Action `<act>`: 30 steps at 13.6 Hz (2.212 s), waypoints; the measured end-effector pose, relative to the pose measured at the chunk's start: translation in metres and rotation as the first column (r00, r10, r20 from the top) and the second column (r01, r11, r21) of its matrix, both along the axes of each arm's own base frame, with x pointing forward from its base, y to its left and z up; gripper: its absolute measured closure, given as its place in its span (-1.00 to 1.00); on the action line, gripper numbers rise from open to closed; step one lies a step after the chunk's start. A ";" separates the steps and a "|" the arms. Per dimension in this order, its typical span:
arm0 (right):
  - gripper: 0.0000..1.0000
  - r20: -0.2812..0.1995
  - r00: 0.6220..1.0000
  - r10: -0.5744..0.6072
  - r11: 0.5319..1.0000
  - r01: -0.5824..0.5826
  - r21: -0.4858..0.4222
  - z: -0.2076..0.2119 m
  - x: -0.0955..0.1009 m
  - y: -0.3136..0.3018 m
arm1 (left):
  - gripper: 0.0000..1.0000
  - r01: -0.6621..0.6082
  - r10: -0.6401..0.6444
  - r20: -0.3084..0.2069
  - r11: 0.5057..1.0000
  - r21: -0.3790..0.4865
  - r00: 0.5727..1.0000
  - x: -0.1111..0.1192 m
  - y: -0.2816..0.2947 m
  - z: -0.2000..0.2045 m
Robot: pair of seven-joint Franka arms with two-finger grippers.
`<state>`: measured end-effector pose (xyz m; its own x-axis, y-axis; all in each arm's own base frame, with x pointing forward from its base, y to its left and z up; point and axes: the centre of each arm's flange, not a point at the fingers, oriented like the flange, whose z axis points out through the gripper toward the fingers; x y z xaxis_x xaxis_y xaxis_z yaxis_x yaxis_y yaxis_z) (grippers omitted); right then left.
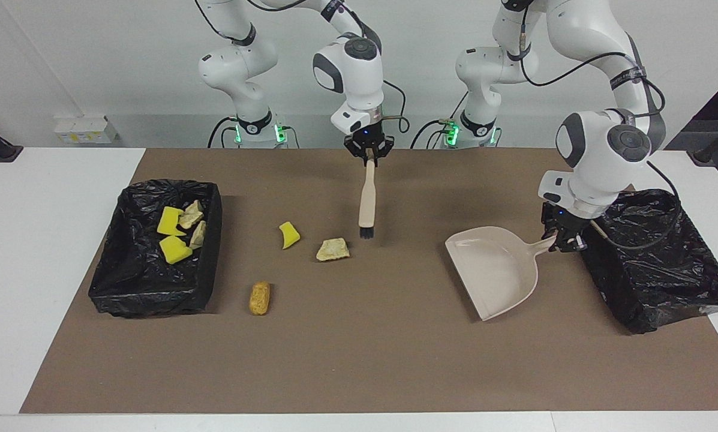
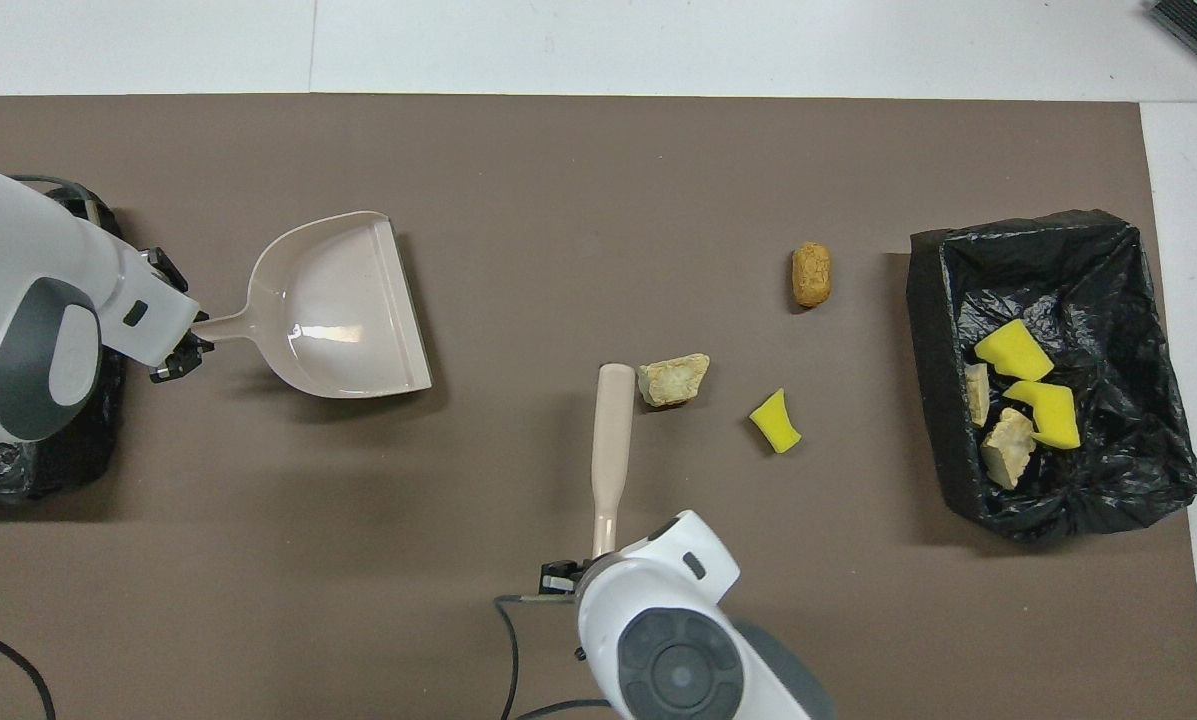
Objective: Sweep and dump trash in bin
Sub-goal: 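Sweep the brush with the right gripper toward the remaining trash, then sweep the crust, sponge and potato with the brush into the dustpan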
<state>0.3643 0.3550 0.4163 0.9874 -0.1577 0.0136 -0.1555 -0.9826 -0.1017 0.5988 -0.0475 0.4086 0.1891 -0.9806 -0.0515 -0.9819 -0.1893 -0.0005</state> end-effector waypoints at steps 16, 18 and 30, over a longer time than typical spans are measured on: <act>0.47 -0.080 0.980 0.182 0.974 -0.191 -0.120 -0.029 0.241 -0.302 | 0.37 -0.026 0.027 -0.013 0.997 0.069 1.000 -0.070 -0.171 -0.020; 0.47 -0.119 0.972 0.201 0.970 -0.214 -0.115 -0.047 0.239 -0.294 | 0.37 -0.055 0.056 -0.010 0.996 0.074 0.998 -0.078 -0.178 -0.021; 0.47 -0.211 0.943 0.258 0.965 -0.262 0.007 -0.052 0.165 -0.132 | 0.37 -0.053 0.054 -0.011 0.995 0.081 0.998 -0.094 -0.184 -0.023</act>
